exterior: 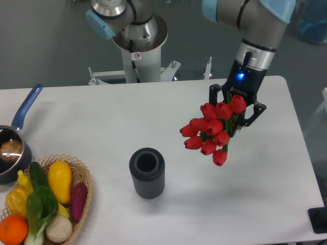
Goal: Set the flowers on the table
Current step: 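Rotate the gripper to tip the tulip heads down toward the table, then lower the tulips sideways onto the table beside the grey vase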
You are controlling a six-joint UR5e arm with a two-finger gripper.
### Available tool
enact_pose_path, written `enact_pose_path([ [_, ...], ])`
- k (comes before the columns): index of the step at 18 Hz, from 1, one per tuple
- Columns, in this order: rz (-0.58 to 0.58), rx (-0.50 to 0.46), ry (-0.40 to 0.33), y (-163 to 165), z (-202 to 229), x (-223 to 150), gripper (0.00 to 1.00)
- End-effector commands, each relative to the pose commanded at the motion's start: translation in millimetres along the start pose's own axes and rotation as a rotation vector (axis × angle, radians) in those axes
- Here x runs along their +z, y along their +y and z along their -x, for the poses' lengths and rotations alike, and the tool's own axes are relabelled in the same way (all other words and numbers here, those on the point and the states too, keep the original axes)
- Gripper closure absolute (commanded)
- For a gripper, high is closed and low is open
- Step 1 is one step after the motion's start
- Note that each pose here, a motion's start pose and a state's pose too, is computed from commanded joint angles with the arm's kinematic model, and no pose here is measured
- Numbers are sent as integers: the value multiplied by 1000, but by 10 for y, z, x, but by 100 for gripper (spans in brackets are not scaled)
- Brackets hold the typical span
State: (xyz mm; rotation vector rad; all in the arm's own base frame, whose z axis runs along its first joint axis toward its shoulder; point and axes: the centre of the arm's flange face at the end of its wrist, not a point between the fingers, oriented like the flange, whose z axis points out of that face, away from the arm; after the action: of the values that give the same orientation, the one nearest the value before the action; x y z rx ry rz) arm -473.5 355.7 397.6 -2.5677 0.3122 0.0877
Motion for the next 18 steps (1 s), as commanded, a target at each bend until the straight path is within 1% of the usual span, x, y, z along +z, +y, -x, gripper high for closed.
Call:
enact_pose_path([
  [3, 36, -17, 28, 82, -14, 99, 48],
  [5, 91, -22, 63, 119, -73, 207, 48],
  [7, 136, -24, 81, 141, -111, 245, 48],
  [10, 226, -49, 155, 333, -186, 492, 48],
  [11, 238, -53, 166, 376, -217, 536, 48],
  [15, 267, -32, 179, 391, -211, 646, 48],
  [18, 375, 31, 192, 376, -155, 808, 48],
])
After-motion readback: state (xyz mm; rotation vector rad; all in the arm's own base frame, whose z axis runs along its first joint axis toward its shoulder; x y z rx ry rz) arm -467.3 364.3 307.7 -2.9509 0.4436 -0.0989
